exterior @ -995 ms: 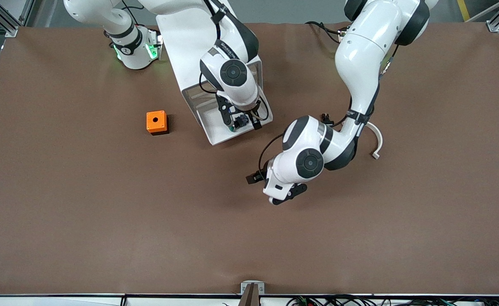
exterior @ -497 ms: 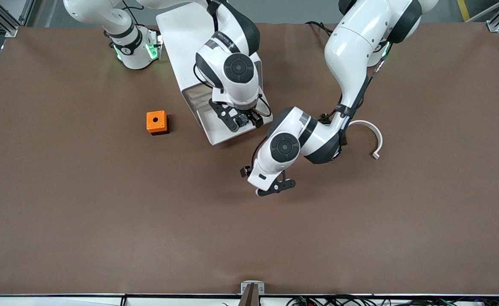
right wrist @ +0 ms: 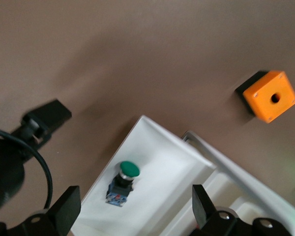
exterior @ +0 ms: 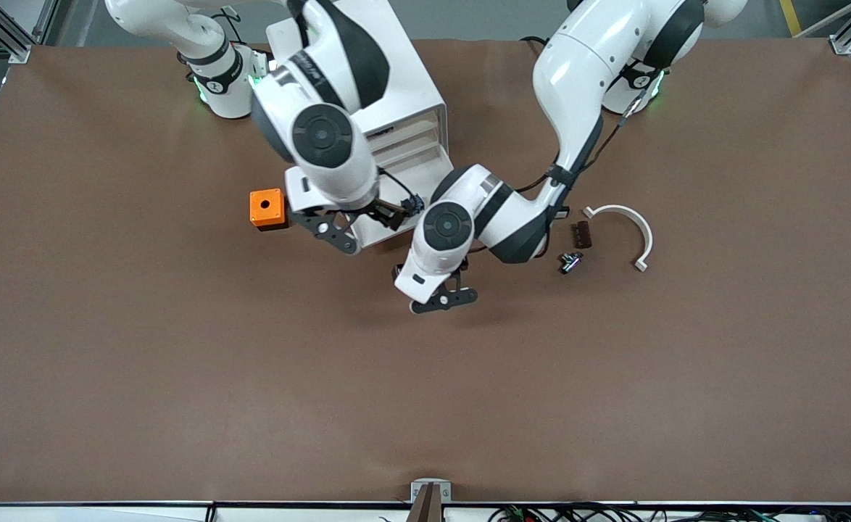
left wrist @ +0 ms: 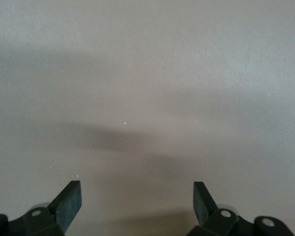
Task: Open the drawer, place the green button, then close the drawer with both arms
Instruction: 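Push the drawer closed with the left gripper while the right gripper withdraws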
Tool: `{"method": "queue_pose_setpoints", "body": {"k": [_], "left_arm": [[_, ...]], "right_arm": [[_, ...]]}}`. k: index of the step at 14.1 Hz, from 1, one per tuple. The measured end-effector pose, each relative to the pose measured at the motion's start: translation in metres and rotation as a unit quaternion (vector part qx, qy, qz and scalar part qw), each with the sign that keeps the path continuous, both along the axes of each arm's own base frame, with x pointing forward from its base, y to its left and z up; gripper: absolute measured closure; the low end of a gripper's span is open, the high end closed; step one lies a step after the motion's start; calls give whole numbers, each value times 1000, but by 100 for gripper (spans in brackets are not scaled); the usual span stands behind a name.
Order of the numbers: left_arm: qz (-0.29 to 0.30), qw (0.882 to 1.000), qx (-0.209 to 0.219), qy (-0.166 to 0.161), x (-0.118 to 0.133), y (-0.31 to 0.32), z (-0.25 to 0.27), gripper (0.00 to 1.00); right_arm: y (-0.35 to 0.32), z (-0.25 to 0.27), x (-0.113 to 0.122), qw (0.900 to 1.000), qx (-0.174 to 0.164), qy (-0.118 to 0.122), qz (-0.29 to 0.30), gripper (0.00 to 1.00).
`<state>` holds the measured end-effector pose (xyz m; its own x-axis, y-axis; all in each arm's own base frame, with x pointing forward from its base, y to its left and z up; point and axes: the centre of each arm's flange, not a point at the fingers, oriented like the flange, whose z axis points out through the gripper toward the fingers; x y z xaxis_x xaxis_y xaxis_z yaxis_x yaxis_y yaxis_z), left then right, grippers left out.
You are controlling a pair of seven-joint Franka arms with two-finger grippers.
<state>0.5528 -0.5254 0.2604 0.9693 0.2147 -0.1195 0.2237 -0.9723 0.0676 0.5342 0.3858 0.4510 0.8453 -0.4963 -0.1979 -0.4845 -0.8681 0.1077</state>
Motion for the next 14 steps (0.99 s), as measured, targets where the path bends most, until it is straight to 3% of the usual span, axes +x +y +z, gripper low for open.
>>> {"method": "queue_pose_setpoints", "body": {"k": [4, 8, 11, 14], "left_arm": [[-7, 1000, 2, 1, -14, -13, -1, 0], [-22, 1000, -1, 12, -32, -28, -5, 0], [-33, 999, -1, 25, -49, -38, -13, 0], [-30, 999, 4, 42, -64, -43, -23, 0]], "right_arm": [[-114, 43, 42, 996, 25, 27, 76, 0], [-234, 73, 78, 989, 65, 24, 127, 0], [-296, 75, 88, 982, 84, 23, 168, 0], [-350, 72, 83, 970, 78, 59, 222, 0]]}}
